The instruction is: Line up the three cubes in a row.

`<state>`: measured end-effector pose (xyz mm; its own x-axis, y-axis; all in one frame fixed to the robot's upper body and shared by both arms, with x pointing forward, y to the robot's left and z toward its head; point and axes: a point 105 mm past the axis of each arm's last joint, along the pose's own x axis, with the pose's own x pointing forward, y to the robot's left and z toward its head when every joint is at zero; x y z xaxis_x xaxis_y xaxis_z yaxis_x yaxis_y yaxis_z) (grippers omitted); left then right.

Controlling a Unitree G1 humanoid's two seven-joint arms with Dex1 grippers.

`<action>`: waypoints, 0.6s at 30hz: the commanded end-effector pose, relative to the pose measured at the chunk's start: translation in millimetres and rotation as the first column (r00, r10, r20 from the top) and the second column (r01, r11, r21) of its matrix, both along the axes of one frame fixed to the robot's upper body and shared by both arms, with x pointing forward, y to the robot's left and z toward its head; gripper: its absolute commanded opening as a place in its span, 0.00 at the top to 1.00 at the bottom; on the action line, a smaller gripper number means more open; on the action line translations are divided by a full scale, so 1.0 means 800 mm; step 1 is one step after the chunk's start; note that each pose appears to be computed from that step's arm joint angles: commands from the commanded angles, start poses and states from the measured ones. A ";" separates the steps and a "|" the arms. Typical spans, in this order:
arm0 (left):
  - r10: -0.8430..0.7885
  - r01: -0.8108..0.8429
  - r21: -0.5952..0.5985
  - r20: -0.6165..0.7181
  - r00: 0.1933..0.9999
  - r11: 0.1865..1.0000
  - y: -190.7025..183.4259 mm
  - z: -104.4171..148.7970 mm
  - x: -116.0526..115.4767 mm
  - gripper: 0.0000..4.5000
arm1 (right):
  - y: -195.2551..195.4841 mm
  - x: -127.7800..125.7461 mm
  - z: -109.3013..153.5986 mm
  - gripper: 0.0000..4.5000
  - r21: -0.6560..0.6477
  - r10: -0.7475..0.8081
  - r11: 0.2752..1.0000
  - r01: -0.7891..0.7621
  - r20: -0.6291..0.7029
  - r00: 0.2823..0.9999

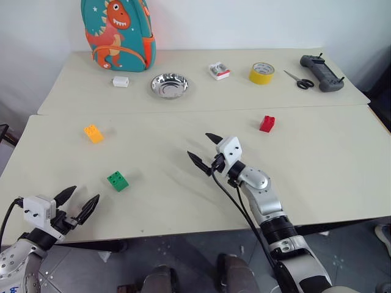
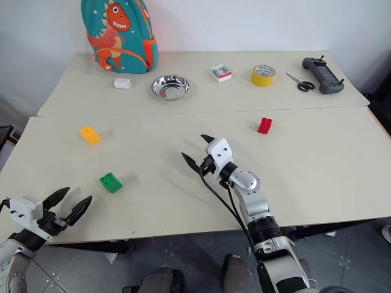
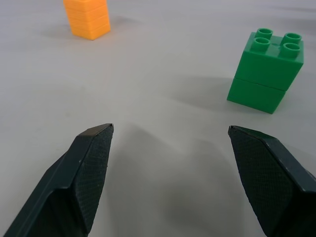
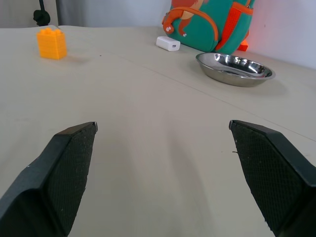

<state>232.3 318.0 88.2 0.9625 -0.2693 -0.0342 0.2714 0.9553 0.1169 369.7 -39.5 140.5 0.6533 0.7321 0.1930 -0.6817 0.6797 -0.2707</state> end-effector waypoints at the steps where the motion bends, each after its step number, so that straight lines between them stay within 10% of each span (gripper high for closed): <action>1: 0.021 -0.021 0.011 0.027 0.999 1.000 0.006 0.017 0.001 0.12 | 0.004 -0.009 0.026 0.00 0.035 0.028 0.999 -0.031 0.087 0.996; 8: -0.293 0.303 -0.057 0.138 0.946 0.951 -0.061 0.098 0.023 0.00 | -0.066 -0.053 0.079 0.00 0.145 0.062 0.986 -0.084 0.148 0.987; 18: -0.710 0.700 0.154 0.019 0.704 0.697 -0.189 0.122 0.086 0.00 | -0.266 -0.087 0.047 0.00 0.042 -0.485 0.874 0.485 0.011 0.874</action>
